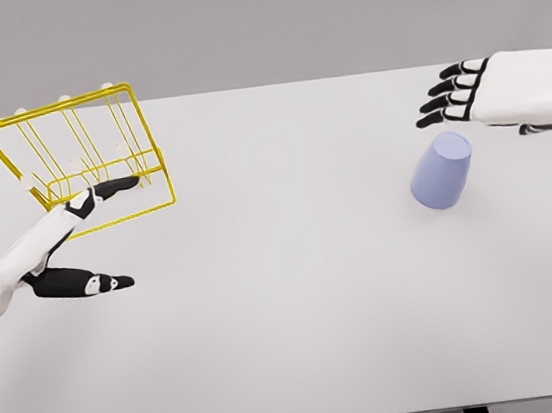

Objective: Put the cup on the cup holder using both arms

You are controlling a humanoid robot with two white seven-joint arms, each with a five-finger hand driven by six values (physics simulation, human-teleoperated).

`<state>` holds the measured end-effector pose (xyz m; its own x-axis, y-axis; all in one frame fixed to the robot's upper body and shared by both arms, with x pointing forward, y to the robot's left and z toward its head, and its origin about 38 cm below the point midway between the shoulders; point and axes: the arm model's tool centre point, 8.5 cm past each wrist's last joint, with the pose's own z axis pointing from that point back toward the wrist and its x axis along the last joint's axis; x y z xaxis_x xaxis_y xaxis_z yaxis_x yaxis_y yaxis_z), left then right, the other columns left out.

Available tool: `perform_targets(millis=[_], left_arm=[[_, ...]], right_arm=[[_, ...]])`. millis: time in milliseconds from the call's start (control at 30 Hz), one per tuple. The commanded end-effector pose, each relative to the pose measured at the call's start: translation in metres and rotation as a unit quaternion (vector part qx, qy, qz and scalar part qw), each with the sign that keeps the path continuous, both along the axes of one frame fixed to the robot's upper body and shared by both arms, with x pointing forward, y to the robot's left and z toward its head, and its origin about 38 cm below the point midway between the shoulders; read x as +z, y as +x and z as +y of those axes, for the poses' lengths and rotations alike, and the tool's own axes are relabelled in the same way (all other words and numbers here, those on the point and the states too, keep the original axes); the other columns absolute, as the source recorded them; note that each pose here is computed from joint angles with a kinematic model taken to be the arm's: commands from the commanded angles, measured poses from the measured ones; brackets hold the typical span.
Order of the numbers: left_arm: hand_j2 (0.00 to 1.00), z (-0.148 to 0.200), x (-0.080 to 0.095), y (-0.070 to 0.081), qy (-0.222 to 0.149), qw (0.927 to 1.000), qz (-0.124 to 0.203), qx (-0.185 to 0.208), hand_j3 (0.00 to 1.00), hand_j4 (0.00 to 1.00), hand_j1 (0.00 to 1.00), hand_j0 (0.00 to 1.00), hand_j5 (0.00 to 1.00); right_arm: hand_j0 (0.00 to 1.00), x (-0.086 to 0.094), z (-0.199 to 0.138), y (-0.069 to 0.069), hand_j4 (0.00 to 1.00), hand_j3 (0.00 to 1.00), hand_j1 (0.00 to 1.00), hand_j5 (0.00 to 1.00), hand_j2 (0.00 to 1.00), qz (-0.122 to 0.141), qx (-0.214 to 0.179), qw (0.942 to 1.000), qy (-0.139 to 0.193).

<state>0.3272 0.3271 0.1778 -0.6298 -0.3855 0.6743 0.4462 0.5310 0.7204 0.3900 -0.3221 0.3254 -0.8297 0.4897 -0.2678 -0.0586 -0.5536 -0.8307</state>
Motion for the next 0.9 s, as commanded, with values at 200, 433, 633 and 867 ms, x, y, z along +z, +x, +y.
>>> perform_targets(millis=[200, 433, 633, 867], left_arm=[[1.0, 0.001, 0.001, 0.001, 0.001, 1.0, 0.001, 0.001, 1.0, 1.0, 1.0, 1.0, 1.0], [1.0, 0.002, 0.001, 0.001, 0.003, 1.0, 0.001, 0.001, 1.0, 1.0, 1.0, 1.0, 1.0], [1.0, 0.002, 0.001, 0.001, 0.005, 1.0, 0.0, 0.001, 1.0, 1.0, 1.0, 1.0, 1.0], [1.0, 0.004, 0.002, 0.001, 0.006, 1.0, -0.002, 0.004, 1.0, 1.0, 1.0, 1.0, 1.0]], right_arm=[[1.0, 0.042, 0.0, -0.003, 1.0, 1.0, 1.0, 1.0, 1.0, -0.005, 0.011, 0.9978, 0.065], [1.0, -0.005, 0.013, -0.001, 1.0, 1.0, 1.0, 1.0, 1.0, 0.055, 0.023, 0.9975, 0.036], [1.0, -0.015, -0.005, 0.012, 1.0, 1.0, 1.0, 1.0, 1.0, 0.067, -0.012, 0.9971, 0.036], [1.0, -0.028, 0.002, 0.029, 1.0, 1.0, 1.0, 1.0, 1.0, 0.08, -0.018, 0.9948, 0.061]])
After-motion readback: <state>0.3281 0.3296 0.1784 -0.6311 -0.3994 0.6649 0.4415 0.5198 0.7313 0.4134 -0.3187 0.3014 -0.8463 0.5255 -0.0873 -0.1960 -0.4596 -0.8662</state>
